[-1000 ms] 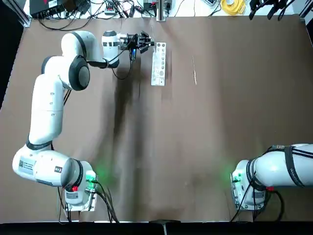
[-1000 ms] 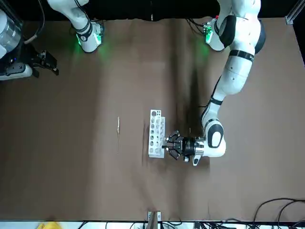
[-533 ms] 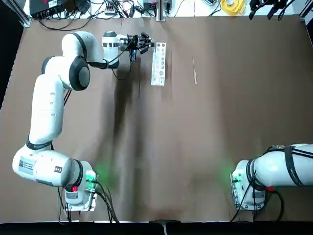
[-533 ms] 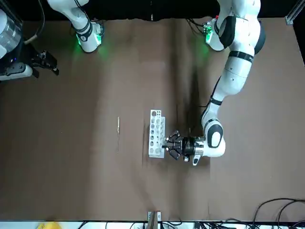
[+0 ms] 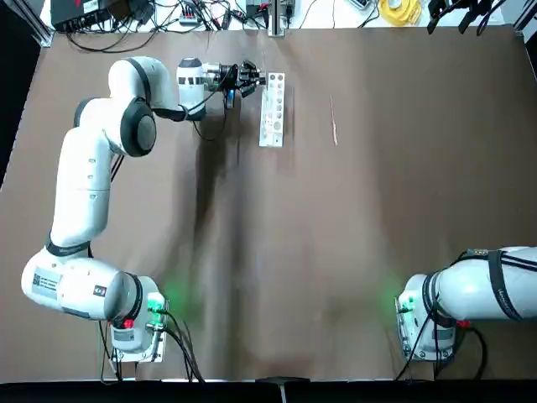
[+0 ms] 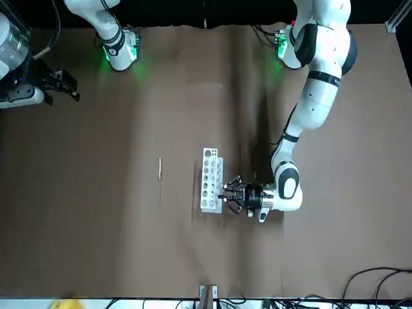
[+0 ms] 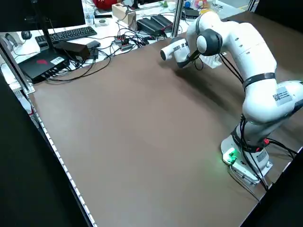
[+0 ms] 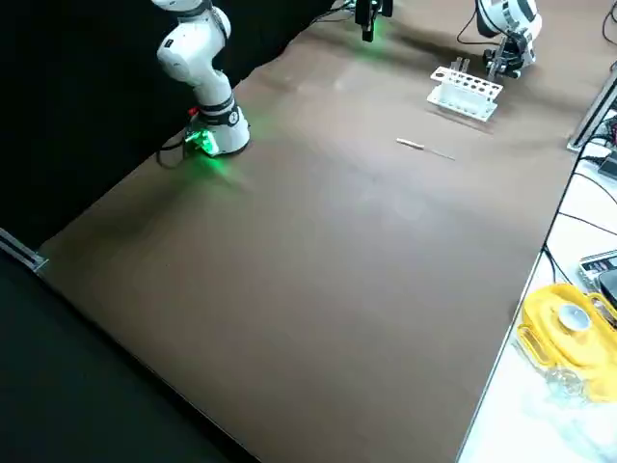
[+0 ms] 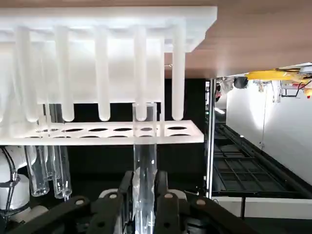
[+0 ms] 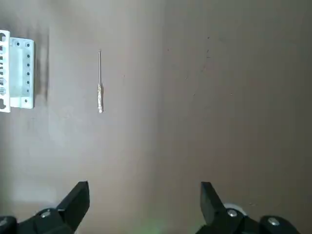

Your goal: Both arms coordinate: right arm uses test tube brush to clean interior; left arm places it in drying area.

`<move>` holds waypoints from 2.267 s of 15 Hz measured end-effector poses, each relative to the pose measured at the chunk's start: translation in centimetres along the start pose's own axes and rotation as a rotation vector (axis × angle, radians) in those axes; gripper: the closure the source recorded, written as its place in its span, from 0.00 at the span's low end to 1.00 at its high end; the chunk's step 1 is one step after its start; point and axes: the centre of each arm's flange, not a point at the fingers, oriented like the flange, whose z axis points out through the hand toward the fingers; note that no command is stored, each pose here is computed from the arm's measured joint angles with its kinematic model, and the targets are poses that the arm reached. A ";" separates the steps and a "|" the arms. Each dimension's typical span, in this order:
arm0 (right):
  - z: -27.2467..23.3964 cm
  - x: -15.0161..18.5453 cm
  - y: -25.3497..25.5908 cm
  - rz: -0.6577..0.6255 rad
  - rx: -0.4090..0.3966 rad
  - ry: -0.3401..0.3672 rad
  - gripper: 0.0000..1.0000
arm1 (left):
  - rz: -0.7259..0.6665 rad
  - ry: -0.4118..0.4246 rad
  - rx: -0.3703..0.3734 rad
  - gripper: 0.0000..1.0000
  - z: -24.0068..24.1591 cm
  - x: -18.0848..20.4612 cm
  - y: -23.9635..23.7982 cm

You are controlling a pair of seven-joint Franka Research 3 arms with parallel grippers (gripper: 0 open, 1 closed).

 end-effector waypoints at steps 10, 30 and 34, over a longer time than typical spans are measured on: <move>0.0 0.0 -0.1 -0.001 0.000 0.000 0.00 | 0.003 0.000 -0.001 0.77 -0.1 0.0 0.1; -0.1 0.0 -1.2 -0.023 0.000 0.002 0.00 | 0.037 -0.004 -0.005 0.77 -0.2 -1.1 0.7; -0.1 0.0 -1.2 -0.023 0.000 0.002 0.00 | 0.053 -0.008 -0.007 0.77 -0.2 -2.2 1.1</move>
